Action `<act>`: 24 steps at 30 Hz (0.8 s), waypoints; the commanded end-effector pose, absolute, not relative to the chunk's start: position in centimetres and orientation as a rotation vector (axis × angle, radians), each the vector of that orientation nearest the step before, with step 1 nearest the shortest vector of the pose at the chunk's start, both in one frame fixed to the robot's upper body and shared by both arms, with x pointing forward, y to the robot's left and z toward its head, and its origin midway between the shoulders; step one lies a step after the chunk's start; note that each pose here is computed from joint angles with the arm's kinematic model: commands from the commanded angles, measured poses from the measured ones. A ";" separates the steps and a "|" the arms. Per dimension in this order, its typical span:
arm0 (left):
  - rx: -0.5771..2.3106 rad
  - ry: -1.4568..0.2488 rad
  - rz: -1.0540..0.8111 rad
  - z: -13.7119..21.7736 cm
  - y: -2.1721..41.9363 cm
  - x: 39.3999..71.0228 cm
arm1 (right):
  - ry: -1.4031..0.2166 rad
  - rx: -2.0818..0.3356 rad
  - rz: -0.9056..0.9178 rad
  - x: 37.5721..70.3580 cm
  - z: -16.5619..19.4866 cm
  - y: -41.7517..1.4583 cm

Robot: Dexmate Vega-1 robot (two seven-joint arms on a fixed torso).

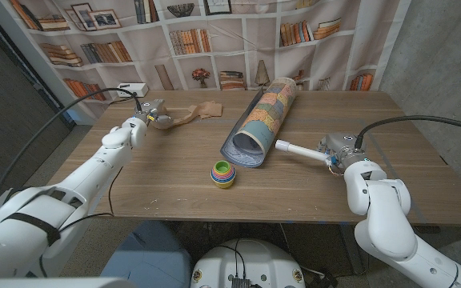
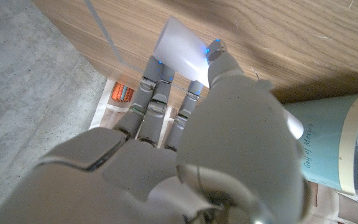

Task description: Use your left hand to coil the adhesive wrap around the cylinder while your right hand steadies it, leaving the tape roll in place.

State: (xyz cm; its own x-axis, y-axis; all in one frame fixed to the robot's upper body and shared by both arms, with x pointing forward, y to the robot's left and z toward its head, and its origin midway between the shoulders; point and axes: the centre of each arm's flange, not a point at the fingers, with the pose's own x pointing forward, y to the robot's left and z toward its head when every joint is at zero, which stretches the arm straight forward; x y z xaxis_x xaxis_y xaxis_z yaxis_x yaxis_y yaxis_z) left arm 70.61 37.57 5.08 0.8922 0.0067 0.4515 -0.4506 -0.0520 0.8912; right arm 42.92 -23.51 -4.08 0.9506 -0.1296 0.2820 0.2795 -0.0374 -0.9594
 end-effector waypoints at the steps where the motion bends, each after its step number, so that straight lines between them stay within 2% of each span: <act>1: 1.565 -0.337 0.382 4.9 37.6 71.2 | -0.110 -1.572 -0.327 43.0 -4.2 -23.7; 24: 1.549 -0.302 0.385 4.3 38.0 71.7 | -0.099 -1.575 -0.325 43.5 -4.1 -23.6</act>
